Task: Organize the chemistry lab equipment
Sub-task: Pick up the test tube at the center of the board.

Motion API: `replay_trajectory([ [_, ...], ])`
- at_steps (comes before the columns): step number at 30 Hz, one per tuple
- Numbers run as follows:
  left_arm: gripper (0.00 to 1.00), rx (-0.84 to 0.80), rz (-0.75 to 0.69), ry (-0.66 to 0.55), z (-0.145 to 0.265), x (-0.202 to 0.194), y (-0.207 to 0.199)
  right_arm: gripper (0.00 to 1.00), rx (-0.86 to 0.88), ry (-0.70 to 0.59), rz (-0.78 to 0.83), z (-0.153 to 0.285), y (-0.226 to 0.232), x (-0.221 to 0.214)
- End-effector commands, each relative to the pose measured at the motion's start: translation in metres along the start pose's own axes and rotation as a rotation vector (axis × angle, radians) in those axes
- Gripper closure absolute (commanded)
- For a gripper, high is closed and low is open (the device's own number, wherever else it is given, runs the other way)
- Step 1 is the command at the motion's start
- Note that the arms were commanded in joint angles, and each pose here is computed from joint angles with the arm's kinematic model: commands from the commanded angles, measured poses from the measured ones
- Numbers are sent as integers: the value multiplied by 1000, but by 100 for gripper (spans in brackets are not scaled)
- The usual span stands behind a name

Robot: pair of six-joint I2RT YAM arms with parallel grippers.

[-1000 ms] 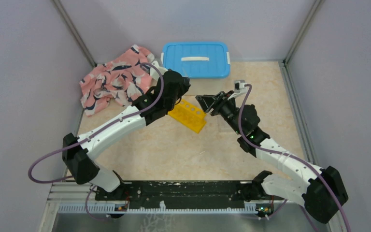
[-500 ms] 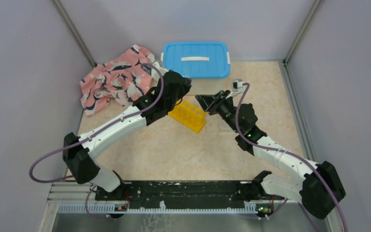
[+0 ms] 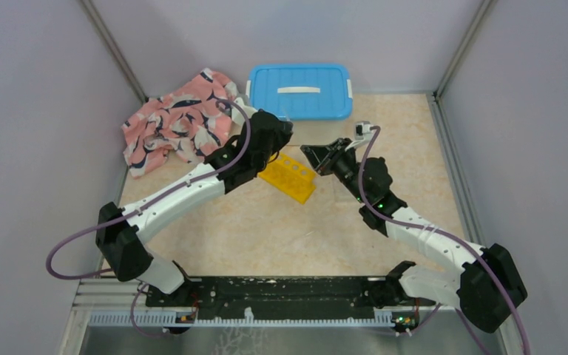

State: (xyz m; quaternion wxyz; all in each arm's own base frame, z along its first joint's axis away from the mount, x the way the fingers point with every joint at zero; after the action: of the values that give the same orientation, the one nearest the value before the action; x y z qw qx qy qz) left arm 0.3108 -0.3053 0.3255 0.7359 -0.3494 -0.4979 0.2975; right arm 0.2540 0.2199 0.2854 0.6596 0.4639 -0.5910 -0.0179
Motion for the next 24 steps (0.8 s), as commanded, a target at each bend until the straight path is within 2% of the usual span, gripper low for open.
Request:
replay_trajectory([
  [1,95,-29,20,1,2,1,4,89,33,-52,3,-3,9,17],
  [4,80,-49,13,-4,6,4,8,90,33,-45,8,-4,10,18],
  [10,60,-90,-48,-25,13,12,9,92,35,-13,24,-5,12,22],
  [16,49,-161,-172,-68,22,23,7,92,50,67,54,-7,12,27],
  [24,30,-247,-412,-96,39,46,7,91,136,285,100,-9,6,28],
])
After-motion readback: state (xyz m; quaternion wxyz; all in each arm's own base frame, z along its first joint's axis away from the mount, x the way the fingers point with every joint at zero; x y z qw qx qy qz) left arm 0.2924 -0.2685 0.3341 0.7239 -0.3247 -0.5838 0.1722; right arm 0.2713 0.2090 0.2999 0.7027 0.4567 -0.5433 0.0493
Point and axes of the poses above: each gripper's point midway between its finger pads, its own z axis back along the fingers, its own y axis along the line the jaws close on, x = y × z, the point moved 6 cm from there along z, back along the fingers, and after that the axes turned 1 degree about z, right-handed, at the moved point
